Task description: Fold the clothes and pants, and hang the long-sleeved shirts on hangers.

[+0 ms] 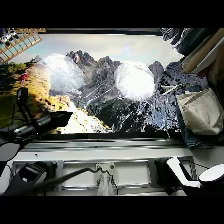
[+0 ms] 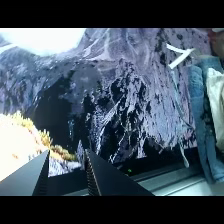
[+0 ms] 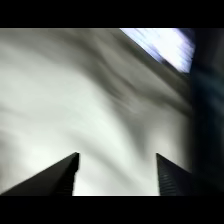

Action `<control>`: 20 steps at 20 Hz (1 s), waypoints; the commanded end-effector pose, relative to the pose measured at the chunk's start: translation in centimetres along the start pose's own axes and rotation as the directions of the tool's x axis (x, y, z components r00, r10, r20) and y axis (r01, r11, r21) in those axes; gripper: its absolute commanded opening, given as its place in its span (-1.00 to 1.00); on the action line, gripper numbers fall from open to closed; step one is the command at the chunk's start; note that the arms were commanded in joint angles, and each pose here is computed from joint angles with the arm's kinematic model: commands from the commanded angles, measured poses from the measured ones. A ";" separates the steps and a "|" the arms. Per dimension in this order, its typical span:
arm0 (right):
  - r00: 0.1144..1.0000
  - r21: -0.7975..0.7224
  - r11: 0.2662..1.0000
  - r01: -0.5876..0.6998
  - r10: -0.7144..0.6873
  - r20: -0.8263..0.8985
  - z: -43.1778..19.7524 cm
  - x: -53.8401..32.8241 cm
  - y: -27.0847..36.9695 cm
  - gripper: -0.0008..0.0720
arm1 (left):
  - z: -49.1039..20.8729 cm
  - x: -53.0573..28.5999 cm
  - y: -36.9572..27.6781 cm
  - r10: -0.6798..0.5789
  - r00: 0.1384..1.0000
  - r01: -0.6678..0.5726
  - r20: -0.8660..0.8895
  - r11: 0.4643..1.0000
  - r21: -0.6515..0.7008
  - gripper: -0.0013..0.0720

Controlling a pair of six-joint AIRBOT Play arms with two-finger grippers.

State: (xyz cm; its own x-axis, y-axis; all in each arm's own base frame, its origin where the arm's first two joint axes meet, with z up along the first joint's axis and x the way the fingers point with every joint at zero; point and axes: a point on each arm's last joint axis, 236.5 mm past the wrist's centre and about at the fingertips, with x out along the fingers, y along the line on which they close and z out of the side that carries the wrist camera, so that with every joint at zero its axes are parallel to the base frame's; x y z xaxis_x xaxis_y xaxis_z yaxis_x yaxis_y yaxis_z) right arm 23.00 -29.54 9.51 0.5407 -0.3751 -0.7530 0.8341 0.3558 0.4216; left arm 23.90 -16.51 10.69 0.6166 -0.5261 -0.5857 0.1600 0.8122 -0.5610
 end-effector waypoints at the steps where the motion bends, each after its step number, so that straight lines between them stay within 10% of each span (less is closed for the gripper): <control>1: 0.895 -0.012 0.917 -0.398 0.391 0.214 6.5 -6.3 13.5 0.42 | 2.1 -0.2 -1.9 -0.014 1.000 0.015 -0.008 0.995 0.095 -0.35; 8: 0.706 -0.398 0.605 -0.690 0.684 -0.184 -9.8 -12.6 32.3 0.41 | 9.3 3.3 -4.8 0.097 0.988 -0.049 -0.123 0.936 0.348 -0.35; 13: 0.787 -0.751 0.271 -0.602 0.355 -0.504 -23.6 -12.1 28.6 0.42 | 10.1 4.2 -2.8 0.197 0.971 -0.130 -0.132 0.908 0.397 -0.34; 20: 0.750 -0.722 0.207 -0.660 0.240 -0.616 -27.5 -13.5 26.4 0.42 | 10.1 4.2 -2.7 0.198 0.971 -0.131 -0.133 0.908 0.397 -0.34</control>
State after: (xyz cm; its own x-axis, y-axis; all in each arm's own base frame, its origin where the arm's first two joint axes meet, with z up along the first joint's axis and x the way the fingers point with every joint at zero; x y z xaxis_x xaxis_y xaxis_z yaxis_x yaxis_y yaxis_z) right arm 35.89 7.71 17.82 0.5886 0.3290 -0.7384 -0.2299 0.9439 0.2372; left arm 33.79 -18.52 15.75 0.5298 -0.3903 -0.7530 0.3699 0.9053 -0.2090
